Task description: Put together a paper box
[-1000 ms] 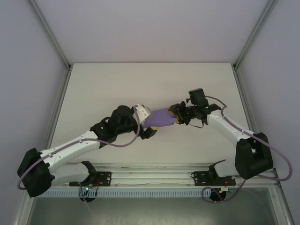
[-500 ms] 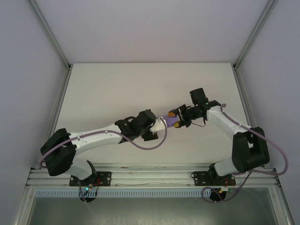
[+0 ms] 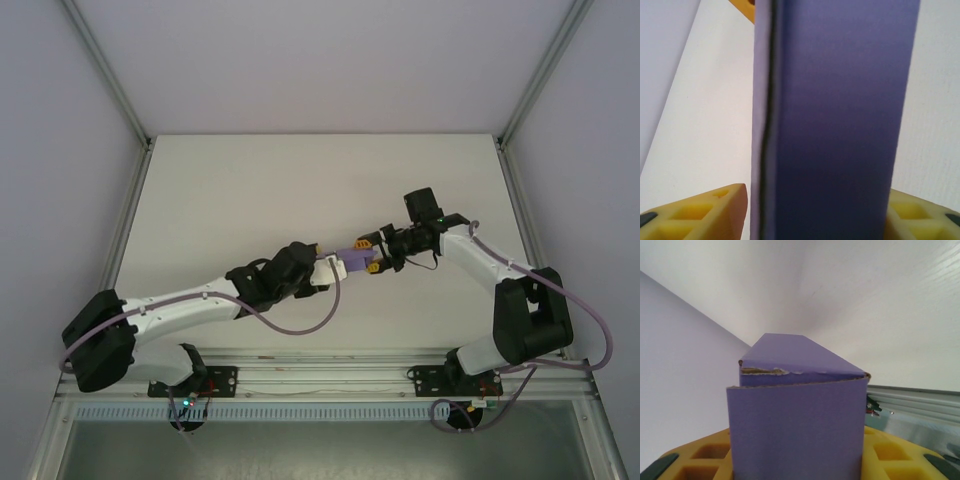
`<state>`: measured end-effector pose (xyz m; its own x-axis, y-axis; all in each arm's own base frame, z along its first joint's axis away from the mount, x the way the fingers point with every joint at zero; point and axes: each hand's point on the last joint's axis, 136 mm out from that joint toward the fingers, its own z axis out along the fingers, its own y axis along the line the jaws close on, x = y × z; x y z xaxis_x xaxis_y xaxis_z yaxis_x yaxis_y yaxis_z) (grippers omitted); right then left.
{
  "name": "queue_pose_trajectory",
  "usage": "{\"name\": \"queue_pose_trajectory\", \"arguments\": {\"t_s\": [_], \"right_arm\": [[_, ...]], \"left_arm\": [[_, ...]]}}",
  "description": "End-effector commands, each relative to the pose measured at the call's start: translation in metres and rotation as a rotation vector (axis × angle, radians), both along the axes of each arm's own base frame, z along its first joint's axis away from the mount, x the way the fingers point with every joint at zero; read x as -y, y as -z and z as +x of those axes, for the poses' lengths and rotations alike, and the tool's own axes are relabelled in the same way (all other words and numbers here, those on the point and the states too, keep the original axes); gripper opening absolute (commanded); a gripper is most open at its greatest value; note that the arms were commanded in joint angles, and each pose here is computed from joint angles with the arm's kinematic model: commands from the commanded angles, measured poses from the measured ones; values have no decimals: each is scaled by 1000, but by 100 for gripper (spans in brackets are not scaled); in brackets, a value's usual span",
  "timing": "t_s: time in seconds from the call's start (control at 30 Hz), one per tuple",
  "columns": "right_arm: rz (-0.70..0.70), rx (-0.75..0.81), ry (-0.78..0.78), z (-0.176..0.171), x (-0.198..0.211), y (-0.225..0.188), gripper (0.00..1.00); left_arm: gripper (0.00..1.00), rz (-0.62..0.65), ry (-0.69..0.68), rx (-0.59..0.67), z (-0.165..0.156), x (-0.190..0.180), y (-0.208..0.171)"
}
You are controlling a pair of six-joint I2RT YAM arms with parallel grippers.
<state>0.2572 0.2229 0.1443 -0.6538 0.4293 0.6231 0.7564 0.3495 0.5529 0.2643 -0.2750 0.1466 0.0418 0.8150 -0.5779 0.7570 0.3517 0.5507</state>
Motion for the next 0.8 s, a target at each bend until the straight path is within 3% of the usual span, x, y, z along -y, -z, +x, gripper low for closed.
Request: {"name": "queue_pose_trajectory", "arguments": {"t_s": [0.0,0.37,0.57,0.77], "right_arm": [[55,-28,-65,-19,-5,-14,31],[67,18,-125,-27,-5,-25,40],[28,49,-145,-27,0,-22,70],[-224,254,-124,9,43,-16,96]], "left_arm": [[53,-29,9,47,2,-2,-14],[36,-22,33,39,1,0,-20],[30,-29,44,27,-1,-3,-23],[29,-8,65,-90,-8,-10,-6]]}}
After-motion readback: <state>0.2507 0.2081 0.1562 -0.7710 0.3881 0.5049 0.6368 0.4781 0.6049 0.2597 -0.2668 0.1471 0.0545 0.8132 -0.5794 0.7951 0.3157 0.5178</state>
